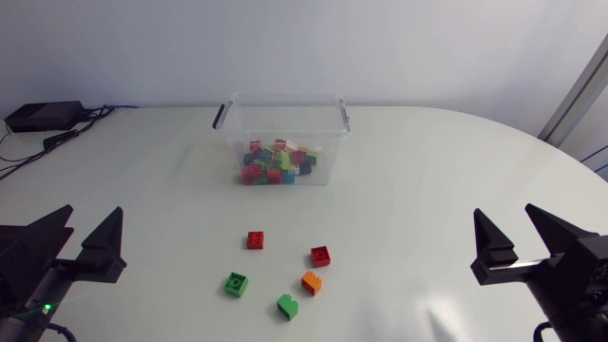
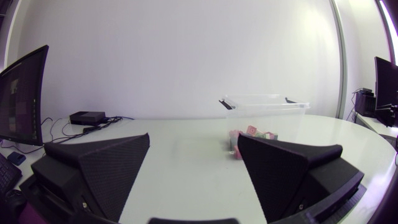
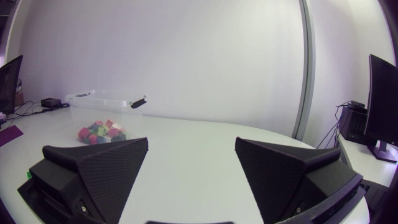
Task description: Place the duplo bricks in the container
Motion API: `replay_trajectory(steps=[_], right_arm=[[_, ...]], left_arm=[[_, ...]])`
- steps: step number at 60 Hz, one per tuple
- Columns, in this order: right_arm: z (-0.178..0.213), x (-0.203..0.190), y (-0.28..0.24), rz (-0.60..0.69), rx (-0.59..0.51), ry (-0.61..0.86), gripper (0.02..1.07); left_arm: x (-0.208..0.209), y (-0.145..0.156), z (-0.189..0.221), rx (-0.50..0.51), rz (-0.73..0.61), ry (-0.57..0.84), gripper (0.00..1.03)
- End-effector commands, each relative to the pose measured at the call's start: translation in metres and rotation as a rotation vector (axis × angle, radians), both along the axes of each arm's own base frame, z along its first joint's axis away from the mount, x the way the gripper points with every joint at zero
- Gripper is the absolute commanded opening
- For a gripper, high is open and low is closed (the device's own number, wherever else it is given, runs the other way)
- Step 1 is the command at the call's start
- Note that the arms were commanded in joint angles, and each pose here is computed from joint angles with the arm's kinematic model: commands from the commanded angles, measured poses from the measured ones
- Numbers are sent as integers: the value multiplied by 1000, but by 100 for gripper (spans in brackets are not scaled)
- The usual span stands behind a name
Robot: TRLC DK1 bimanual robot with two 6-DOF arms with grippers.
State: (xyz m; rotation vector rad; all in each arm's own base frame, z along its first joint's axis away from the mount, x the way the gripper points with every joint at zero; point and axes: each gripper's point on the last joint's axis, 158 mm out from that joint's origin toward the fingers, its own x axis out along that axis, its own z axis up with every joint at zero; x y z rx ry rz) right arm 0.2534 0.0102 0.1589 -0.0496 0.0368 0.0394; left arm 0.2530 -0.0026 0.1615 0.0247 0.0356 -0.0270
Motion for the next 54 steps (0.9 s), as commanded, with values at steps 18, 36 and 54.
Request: replay_trajectory(steps=[18,36,54], right_arm=[[-10,0,1,3,6,18,103],[10,0,2,8,8,-8,103],[26,24,3,2,46,107,102]], left_arm=[[0,-3,0,-9,-13,-18,99],[-2,-15,38,0,-63,-49,99],[39,-44,20,-26,-149,273,98]])
